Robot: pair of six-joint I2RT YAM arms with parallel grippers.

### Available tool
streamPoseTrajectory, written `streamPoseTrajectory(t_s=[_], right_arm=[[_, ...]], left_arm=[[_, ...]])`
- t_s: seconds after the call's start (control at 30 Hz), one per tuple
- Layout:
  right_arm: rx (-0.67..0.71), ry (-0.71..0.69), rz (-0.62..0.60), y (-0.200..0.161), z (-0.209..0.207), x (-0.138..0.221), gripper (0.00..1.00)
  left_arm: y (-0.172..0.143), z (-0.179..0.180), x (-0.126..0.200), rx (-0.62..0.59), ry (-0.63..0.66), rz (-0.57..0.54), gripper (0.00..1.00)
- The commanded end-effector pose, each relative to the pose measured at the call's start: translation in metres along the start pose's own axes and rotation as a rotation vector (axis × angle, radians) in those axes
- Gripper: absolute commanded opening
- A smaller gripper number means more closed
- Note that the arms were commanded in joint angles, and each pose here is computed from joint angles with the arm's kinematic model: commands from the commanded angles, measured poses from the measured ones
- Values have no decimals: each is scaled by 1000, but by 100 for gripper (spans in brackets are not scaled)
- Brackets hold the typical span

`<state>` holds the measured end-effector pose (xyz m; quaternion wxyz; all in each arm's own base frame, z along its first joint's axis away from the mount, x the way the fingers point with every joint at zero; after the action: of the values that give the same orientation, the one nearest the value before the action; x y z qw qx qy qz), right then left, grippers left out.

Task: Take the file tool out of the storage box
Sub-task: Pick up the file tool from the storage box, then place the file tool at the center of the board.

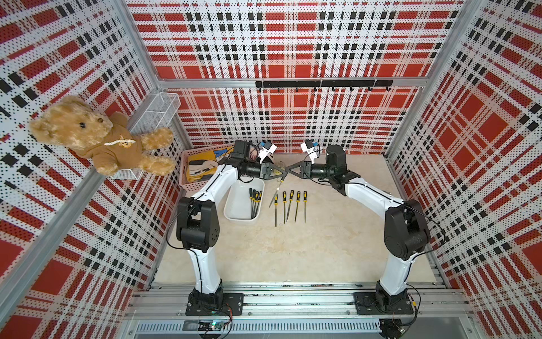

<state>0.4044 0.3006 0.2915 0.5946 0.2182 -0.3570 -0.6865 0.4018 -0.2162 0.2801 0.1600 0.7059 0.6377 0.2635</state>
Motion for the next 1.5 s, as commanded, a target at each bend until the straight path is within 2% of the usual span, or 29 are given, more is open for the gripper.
streamPoseTrajectory(t_s=[0.0,0.27,0.47,0.5,0.63,0.77,0.8,0.93,1.0,1.1,1.17,1.23,1.3,1.47], right_arm=[[2,28,10,-4,1,-7,35],[-1,47,12,-4,3,-10,26],[-12,35,3,-3,2,-10,1],[-8,26,-1,-3,2,-9,0],[-15,-34,6,0,-4,2,0],[-51,-196,55,5,-25,27,0],[-57,-259,84,5,-32,35,0],[-128,-463,227,-6,-62,61,0],[-189,-583,358,-24,-82,70,0],[-283,-712,533,-52,-111,78,0],[-325,-786,590,-63,-128,82,0],[-360,-838,623,-67,-136,84,0],[-374,-863,597,-63,-142,81,0],[-424,-883,546,-61,-157,72,0]], left_arm=[[4,-22,5,-77,-23,-10,0],[0,-23,-3,-73,-39,7,0],[1,-21,-3,-68,-27,6,0],[1,-20,-3,-67,-20,3,4],[4,-13,3,-62,31,-15,42],[12,8,17,-43,158,-63,86],[16,17,23,-32,204,-86,100],[39,51,54,6,445,-236,99],[50,66,73,12,620,-327,99],[55,81,99,19,849,-417,99],[55,88,112,26,955,-462,99],[54,91,117,18,998,-485,99],[55,95,121,5,1032,-489,99],[61,96,120,-18,1024,-476,98]])
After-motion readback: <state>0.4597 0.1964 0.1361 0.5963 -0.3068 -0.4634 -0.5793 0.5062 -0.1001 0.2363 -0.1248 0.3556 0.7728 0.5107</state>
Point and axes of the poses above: each gripper's point midway between its finger pads, its own x axis back along the fingers, its own z axis along the line the jaws close on, y = z × x, the point moved 4 cm from there along x, back along the fingers, and after that the axes turned 8 degrees about x, right-handed, at the moved point
